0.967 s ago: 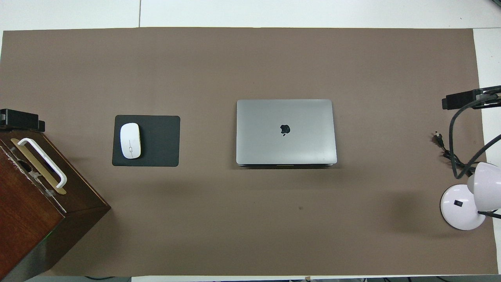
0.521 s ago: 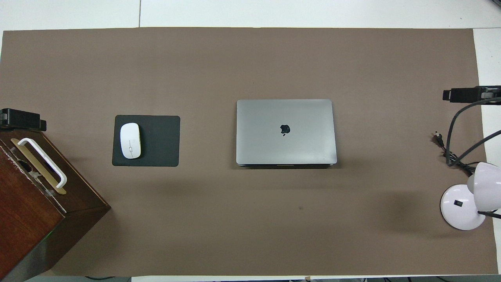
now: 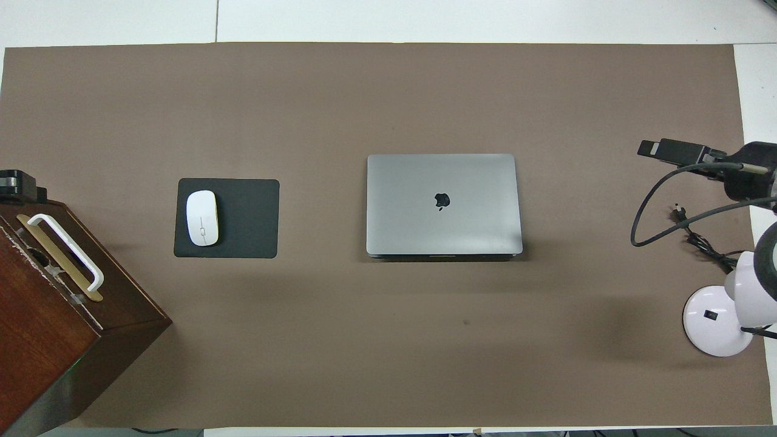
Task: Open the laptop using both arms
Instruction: 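Move the right gripper to the laptop's front edge while the left gripper advances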
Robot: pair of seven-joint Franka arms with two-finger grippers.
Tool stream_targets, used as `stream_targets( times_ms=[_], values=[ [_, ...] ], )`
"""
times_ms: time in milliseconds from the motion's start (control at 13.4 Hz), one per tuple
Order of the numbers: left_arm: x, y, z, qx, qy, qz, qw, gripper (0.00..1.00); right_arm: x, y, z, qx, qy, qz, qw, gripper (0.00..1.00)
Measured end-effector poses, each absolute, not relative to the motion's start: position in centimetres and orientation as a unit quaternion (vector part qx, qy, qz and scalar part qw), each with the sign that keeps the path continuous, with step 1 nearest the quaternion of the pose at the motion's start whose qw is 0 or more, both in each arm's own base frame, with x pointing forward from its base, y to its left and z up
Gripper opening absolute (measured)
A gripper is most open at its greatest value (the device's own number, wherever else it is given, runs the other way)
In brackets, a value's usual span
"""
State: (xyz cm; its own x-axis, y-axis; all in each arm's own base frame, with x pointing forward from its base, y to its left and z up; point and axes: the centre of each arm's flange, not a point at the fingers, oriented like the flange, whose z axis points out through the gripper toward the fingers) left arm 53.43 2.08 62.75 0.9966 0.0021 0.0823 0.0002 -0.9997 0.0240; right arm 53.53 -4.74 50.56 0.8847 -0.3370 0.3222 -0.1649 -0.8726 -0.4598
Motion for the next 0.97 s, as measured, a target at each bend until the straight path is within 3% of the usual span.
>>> stream_targets(
  times_ms=[149, 595, 967],
  values=[
    [53.8, 2.3, 63.0, 0.998, 0.002, 0.060, 0.011, 0.01, 52.3, -2.5, 48.6, -0.928, 0.168, -0.206, 0.261, 1.00],
    [54.2, -2.5, 59.6, 0.995, -0.048, 0.084, 0.018, 0.01, 46.8, 10.8, 42.9, -0.858, 0.304, -0.220, 0.352, 1.00],
    [50.5, -9.5, 54.5, 0.983, -0.102, 0.144, 0.056, 0.01, 43.1, 17.1, 38.4, -0.830, 0.389, -0.193, 0.351, 1.00]
  ],
)
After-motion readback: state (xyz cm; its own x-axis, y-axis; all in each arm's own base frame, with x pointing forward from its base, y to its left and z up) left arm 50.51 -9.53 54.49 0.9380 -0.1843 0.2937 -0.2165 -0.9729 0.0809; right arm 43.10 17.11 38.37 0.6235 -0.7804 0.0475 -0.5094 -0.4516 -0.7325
